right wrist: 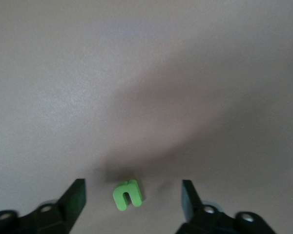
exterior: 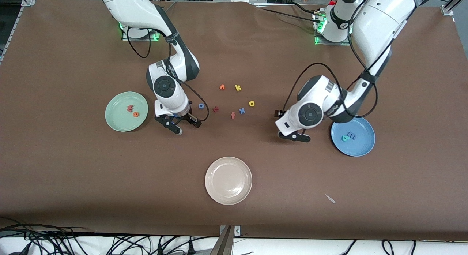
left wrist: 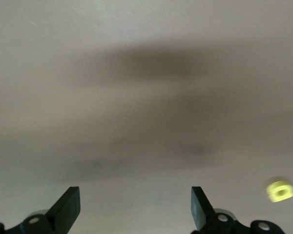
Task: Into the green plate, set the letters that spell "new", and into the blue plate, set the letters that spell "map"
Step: 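Grasp the yellow a while the right gripper releases the green n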
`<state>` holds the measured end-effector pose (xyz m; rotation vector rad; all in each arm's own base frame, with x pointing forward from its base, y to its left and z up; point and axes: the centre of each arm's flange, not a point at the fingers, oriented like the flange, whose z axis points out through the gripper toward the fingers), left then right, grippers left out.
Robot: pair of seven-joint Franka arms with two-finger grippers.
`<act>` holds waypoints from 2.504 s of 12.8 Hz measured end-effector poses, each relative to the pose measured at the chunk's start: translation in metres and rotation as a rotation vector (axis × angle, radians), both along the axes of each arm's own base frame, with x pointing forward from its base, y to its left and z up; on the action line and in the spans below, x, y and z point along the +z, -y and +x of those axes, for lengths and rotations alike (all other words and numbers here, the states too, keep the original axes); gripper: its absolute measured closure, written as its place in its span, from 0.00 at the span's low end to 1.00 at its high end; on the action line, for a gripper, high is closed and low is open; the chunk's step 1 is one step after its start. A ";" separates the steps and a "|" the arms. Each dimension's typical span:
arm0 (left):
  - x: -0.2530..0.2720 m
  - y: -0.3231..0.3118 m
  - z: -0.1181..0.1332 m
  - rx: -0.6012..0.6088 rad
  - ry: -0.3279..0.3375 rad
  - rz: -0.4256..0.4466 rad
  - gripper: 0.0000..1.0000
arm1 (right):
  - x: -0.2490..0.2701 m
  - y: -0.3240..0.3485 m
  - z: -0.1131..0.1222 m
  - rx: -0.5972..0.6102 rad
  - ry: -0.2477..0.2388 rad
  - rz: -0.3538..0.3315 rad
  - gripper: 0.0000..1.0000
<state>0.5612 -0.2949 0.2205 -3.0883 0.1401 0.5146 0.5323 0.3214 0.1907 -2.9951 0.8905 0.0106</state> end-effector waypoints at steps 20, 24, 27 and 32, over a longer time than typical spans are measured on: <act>-0.045 0.126 -0.107 0.370 0.138 0.032 0.27 | 0.101 0.163 0.053 0.265 -0.127 -0.069 0.74; -0.047 0.130 -0.107 0.370 0.136 0.025 0.36 | 0.055 0.218 0.025 0.301 -0.170 -0.077 0.74; -0.047 0.135 -0.112 0.361 0.136 0.024 0.39 | 0.027 0.226 0.002 0.282 -0.184 -0.066 0.56; -0.050 0.138 -0.114 0.364 0.133 0.028 0.48 | 0.102 0.203 0.034 0.309 -0.172 -0.010 0.02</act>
